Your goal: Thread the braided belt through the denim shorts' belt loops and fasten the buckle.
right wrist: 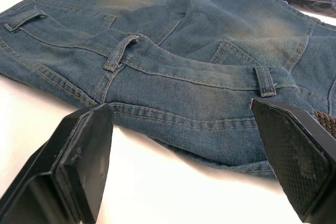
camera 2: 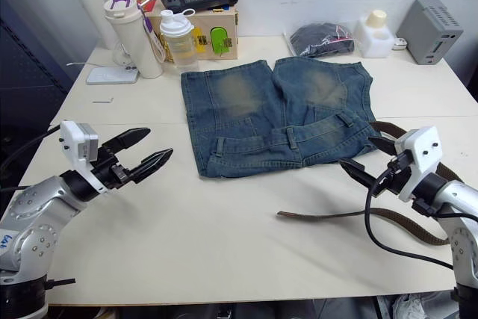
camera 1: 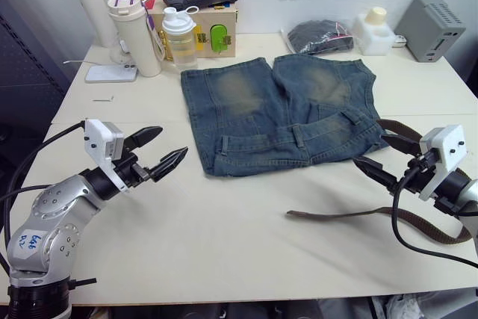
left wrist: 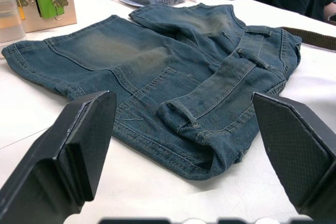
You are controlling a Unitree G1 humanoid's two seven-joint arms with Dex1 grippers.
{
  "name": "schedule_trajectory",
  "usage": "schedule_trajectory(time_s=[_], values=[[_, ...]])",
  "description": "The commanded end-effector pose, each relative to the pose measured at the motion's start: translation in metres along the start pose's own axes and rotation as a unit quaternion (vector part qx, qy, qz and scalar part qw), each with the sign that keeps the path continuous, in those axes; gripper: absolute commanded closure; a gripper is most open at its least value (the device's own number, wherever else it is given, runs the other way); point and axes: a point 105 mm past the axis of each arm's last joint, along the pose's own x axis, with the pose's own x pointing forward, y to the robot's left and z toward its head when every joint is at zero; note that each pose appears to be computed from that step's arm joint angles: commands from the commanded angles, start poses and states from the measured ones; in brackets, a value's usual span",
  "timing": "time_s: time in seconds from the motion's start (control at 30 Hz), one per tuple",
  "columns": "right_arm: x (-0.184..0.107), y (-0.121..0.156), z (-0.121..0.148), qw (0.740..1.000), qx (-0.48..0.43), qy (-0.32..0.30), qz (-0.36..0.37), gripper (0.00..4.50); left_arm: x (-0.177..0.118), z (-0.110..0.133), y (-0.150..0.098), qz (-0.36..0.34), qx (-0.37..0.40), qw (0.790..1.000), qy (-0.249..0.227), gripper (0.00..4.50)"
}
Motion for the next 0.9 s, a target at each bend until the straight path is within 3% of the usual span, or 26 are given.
schedule_trajectory(time_s=[0.03,0.43,0.6,0.8,0.9], values=[[-0.001,0.003,0.008,1.0,-0.017,-0.014,0.001,0.04,0.002,0.008,-0.005,-0.017,0.014,1.0,-0.016,0.0],[-0.012,0.0,-0.001,0.999,-0.032,0.007,0.005,0.04,-0.02,-0.032,-0.014,-0.069,0.029,0.994,0.082,0.0],[-0.012,-0.003,-0.001,0.999,-0.035,0.011,0.01,0.04,-0.023,-0.033,-0.017,-0.092,0.053,0.99,0.097,0.0],[-0.01,-0.004,-0.002,0.999,-0.037,0.013,0.018,0.04,-0.02,-0.028,-0.017,-0.088,0.047,0.992,0.08,0.0],[-0.007,0.015,0.005,0.993,-0.059,0.031,0.099,0.04,-0.016,-0.026,-0.019,-0.1,0.05,0.991,0.076,0.0]])
